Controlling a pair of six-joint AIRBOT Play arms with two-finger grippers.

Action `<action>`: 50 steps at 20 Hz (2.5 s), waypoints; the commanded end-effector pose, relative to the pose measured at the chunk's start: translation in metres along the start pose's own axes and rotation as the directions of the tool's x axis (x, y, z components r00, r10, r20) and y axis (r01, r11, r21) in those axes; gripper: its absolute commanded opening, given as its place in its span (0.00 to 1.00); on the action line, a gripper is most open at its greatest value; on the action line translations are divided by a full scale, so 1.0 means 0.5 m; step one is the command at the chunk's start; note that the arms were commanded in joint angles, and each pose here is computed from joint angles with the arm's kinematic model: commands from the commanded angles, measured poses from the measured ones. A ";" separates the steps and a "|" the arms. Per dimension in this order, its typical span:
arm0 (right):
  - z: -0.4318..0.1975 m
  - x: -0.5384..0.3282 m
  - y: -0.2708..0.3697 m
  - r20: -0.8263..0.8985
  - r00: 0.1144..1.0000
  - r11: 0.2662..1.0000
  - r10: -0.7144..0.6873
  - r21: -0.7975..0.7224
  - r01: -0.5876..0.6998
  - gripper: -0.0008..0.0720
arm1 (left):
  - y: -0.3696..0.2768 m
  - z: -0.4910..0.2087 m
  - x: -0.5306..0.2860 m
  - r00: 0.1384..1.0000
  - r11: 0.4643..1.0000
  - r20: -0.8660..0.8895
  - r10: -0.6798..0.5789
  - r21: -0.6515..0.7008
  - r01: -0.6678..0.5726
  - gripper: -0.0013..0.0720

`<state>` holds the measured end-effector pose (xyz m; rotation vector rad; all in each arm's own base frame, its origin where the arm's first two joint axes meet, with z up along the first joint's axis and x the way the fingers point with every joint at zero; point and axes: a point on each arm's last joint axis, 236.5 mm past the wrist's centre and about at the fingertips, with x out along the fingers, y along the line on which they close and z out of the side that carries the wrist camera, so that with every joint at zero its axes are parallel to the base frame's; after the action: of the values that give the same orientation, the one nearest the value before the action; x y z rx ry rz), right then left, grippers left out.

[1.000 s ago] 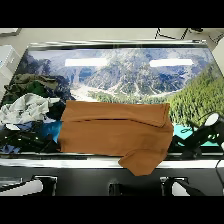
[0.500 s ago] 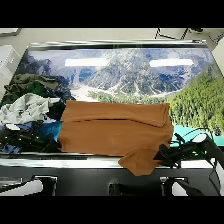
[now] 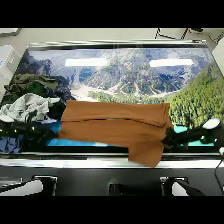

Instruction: Fold the clothes and pants, and hang the long-sleeved shirts on hangers.

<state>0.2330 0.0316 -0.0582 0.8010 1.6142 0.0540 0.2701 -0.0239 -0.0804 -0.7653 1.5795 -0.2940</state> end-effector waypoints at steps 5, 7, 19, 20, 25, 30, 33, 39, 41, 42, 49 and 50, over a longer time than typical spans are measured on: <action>0.253 -0.113 0.107 0.169 0.982 0.997 0.079 -0.010 -0.078 0.06 | -0.179 0.256 -0.038 0.991 0.991 0.130 -0.029 0.135 0.012 0.06; 0.332 -0.111 0.143 0.199 0.967 0.986 0.160 0.002 -0.164 0.06 | -0.211 0.319 -0.029 0.990 0.990 0.140 -0.033 0.142 0.013 0.06; 0.466 -0.021 0.164 0.174 0.958 0.973 0.228 -0.016 -0.229 0.45 | -0.171 0.380 0.044 0.998 0.998 0.053 -0.039 0.055 0.036 0.75; 0.466 -0.058 0.149 0.179 0.960 0.977 0.215 -0.041 -0.211 0.71 | -0.168 0.384 0.017 0.997 0.998 0.061 -0.044 0.056 0.041 0.86; 0.400 -0.151 -0.085 0.092 0.996 0.996 0.003 0.091 -0.011 1.00 | -0.182 0.377 -0.133 0.987 0.995 0.146 -0.063 0.083 0.051 0.93; 0.372 -0.044 -0.068 0.029 0.992 0.992 0.121 0.017 -0.122 1.00 | -0.270 0.335 -0.198 0.978 0.984 0.196 -0.068 0.177 0.032 0.93; 0.398 -0.001 -0.002 0.044 0.974 0.975 0.221 -0.032 -0.220 1.00 | -0.337 0.302 -0.200 0.978 0.970 0.196 -0.073 0.243 0.023 0.93; 0.406 0.070 0.099 0.039 0.976 0.968 0.214 -0.139 -0.207 0.63 | -0.460 0.241 -0.132 0.986 0.923 0.145 -0.080 0.384 0.018 0.91; 0.405 0.050 0.141 0.044 0.975 0.963 0.218 -0.172 -0.207 0.07 | -0.508 0.238 -0.092 0.984 0.902 0.154 -0.094 0.431 0.019 0.88; 0.405 0.028 0.168 0.061 0.972 0.958 0.225 -0.197 -0.210 0.07 | -0.535 0.237 -0.065 0.982 0.890 0.158 -0.103 0.455 0.020 0.72; 0.262 -0.163 0.363 0.128 0.954 0.913 0.270 -0.349 -0.212 0.07 | -0.646 0.157 0.293 0.997 0.846 0.045 -0.064 0.532 0.030 0.06; 0.232 -0.187 0.385 0.133 0.951 0.906 0.278 -0.364 -0.214 0.07 | -0.647 0.134 0.352 0.998 0.867 0.011 -0.055 0.497 0.042 0.06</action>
<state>0.4446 0.0580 0.0316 0.7192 1.3008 0.3896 0.4509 -0.2963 0.0116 -0.3865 1.3207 -0.6982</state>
